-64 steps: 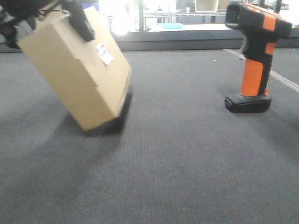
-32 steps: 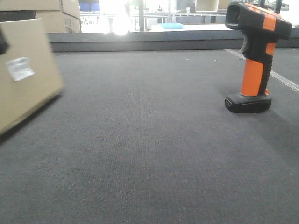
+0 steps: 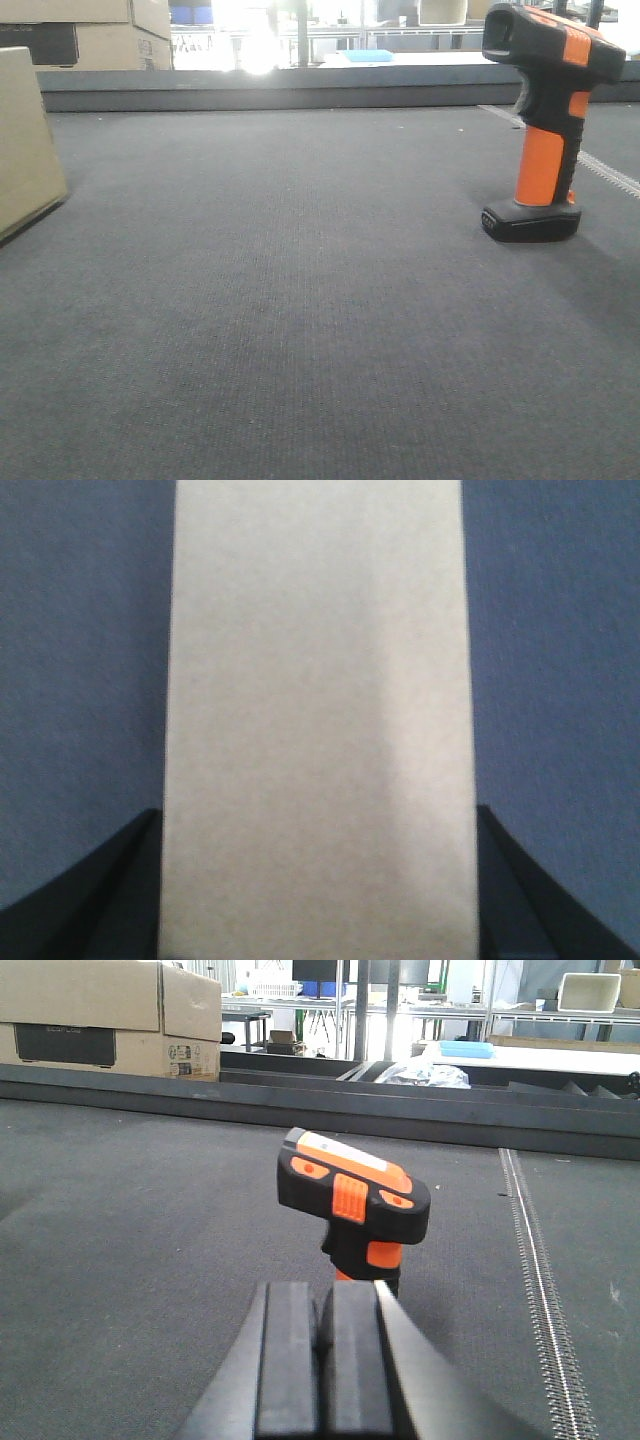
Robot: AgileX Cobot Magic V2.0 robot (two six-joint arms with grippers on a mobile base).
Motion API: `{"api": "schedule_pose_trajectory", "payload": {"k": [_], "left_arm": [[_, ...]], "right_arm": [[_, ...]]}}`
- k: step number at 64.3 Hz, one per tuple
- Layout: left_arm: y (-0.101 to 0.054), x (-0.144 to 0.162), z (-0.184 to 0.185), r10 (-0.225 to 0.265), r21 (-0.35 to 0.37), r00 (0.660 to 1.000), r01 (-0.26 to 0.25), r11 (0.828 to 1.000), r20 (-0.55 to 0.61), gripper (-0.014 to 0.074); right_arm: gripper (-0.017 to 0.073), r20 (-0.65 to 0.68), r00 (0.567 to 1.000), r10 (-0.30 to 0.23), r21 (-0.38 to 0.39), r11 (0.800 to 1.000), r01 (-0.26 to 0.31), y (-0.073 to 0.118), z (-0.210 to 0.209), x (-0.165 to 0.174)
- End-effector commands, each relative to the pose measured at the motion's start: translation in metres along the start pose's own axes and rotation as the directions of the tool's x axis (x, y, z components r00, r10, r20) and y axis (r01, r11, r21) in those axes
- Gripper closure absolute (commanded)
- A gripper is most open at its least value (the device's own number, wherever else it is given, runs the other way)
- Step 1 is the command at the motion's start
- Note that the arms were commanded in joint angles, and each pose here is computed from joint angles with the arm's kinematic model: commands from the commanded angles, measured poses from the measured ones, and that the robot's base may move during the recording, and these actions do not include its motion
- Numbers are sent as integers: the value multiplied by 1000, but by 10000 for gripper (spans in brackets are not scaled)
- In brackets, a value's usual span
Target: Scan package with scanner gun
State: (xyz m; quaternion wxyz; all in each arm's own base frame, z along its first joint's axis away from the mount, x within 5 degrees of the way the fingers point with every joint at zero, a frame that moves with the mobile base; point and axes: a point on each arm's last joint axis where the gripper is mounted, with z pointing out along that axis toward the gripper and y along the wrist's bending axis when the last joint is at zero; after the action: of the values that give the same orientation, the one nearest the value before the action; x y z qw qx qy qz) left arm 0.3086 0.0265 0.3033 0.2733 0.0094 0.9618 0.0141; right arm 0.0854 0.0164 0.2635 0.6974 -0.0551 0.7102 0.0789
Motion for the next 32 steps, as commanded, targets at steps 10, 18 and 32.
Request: {"api": "schedule_pose_trajectory", "payload": {"k": [10,18,32], "left_arm": [[4,-7,-5,30,-41,996,-27,999,87,439],[4,-6,-3,29,-44,996,-26,999,81,438],[4,-6,-3,21,-43,997,-18,999,79,235]], "right_arm": [[713,23,1000,-6,6,1000,6,-1,-1,-2],[713,23,1000,-6,6,1000,6,-1,-1,-2],[713,38,999,-6,9,1000,5,-1,-1,-3]]}}
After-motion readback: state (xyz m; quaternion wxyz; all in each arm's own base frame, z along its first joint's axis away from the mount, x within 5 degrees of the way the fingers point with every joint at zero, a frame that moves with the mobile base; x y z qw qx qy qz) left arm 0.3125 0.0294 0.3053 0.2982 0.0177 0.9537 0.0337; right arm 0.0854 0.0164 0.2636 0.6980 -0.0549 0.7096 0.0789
